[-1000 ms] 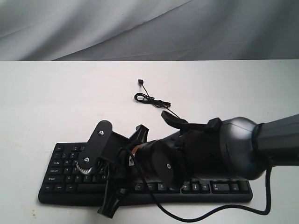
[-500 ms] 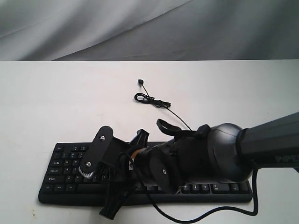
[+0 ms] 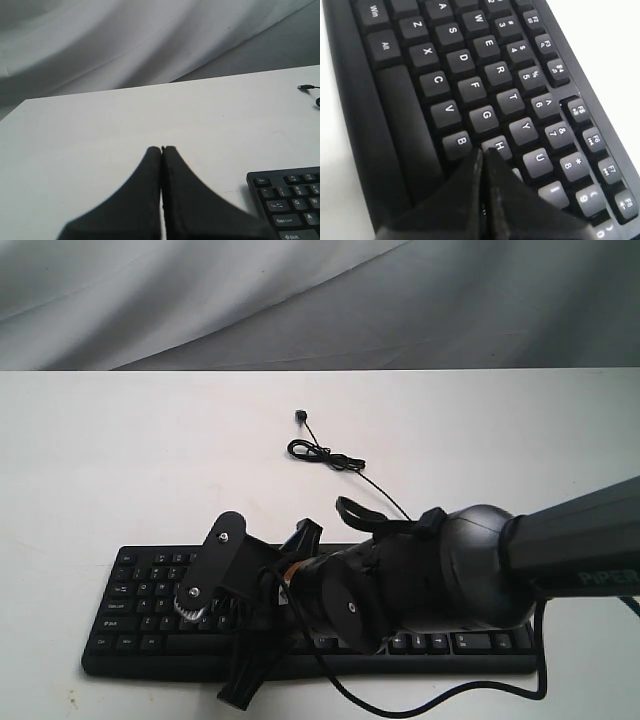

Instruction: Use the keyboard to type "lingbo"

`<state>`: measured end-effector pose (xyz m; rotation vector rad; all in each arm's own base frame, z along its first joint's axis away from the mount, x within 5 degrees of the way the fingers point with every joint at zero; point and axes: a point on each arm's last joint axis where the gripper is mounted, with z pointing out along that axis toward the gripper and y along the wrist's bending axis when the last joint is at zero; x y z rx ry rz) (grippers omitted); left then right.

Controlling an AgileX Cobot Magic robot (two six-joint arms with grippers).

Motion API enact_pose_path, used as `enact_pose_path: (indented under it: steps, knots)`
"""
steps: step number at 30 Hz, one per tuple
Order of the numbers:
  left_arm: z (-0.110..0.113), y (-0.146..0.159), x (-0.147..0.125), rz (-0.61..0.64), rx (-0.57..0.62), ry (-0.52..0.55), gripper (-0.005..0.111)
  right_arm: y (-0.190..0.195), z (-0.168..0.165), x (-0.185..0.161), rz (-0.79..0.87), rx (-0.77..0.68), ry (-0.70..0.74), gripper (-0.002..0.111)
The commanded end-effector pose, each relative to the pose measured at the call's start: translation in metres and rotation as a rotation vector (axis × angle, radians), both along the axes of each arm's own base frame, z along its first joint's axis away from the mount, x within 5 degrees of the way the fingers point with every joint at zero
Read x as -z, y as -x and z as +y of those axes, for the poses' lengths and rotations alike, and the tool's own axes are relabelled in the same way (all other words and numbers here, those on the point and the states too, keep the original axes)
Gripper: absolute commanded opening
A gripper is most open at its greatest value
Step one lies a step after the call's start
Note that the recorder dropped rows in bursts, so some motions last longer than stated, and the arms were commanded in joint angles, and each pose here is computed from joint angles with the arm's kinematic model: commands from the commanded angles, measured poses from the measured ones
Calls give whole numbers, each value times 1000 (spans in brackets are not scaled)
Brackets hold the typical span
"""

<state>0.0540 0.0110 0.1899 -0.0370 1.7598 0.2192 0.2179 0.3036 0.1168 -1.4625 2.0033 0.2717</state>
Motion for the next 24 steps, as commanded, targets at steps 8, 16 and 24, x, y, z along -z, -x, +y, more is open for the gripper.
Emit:
enact_pose_path:
  steps: [8, 16, 24]
  knots:
    - [-1, 0, 0, -10, 8, 5, 0, -2, 0, 0, -5, 11, -9, 0]
    - [-1, 0, 0, -10, 8, 5, 0, -2, 0, 0, -8, 4, -5, 0]
    - [-1, 0, 0, -10, 8, 5, 0, -2, 0, 10, 8, 4, 17, 0]
